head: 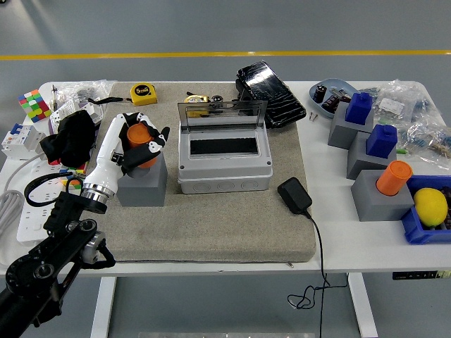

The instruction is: Fetch the battery,place it into the box,close the lid of the box

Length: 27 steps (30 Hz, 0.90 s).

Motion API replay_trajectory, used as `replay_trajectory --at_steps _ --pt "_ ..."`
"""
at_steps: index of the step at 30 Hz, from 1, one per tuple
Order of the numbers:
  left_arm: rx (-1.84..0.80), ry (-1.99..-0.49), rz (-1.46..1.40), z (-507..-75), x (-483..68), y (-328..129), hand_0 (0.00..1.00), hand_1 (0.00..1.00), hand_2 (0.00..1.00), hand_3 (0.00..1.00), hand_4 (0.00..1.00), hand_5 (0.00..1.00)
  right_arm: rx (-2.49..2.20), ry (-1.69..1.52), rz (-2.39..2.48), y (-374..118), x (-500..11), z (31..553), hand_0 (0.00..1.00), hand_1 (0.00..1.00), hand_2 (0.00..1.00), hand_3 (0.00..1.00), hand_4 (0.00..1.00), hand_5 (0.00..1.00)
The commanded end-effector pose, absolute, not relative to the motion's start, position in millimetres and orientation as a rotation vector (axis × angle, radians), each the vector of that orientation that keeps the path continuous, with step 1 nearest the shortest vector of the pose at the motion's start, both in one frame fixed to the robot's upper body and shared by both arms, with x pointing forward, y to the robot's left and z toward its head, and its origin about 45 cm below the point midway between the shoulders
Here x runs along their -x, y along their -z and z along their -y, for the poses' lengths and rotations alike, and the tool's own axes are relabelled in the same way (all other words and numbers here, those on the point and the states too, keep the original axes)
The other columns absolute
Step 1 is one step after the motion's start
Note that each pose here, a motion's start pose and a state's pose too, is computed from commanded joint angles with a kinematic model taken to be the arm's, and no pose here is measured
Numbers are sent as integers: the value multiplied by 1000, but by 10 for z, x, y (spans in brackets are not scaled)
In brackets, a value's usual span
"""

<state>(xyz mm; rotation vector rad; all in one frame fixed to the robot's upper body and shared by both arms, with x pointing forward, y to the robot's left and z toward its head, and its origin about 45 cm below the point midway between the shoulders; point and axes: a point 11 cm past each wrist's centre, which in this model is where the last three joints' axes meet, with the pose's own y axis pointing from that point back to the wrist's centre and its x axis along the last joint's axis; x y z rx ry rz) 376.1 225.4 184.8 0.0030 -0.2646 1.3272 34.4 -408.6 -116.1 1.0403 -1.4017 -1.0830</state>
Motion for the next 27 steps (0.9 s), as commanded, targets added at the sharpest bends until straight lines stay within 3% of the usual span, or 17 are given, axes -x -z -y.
replay_trajectory --at_steps 8,20,21,26,27 --pt "-185 -1131 543 -1784 -3873 -2186 226 141 137 163 407 2 -1042 1085 1406 1162 -360 4079 610 658 683 587 985 554" --pt "-474 -906 844 -1187 -4099 -2130 233 158 151 180 466 2 -1046 1078 1397 1160 -384 4073 610 659 683 587 985 554" --pt "-493 -902 851 -1175 -4114 -2111 233 171 164 213 702 2 -1048 1076 1395 1161 -386 4071 610 659 683 587 985 554" --pt "-547 -884 890 -1050 -4177 -2044 233 171 164 213 702 2 -1051 1072 1384 1162 -392 4062 610 659 683 587 985 554" --pt "-560 -880 905 -1018 -4192 -2037 245 175 170 224 739 2 -1051 1071 1382 1163 -392 4062 608 659 682 587 985 555"
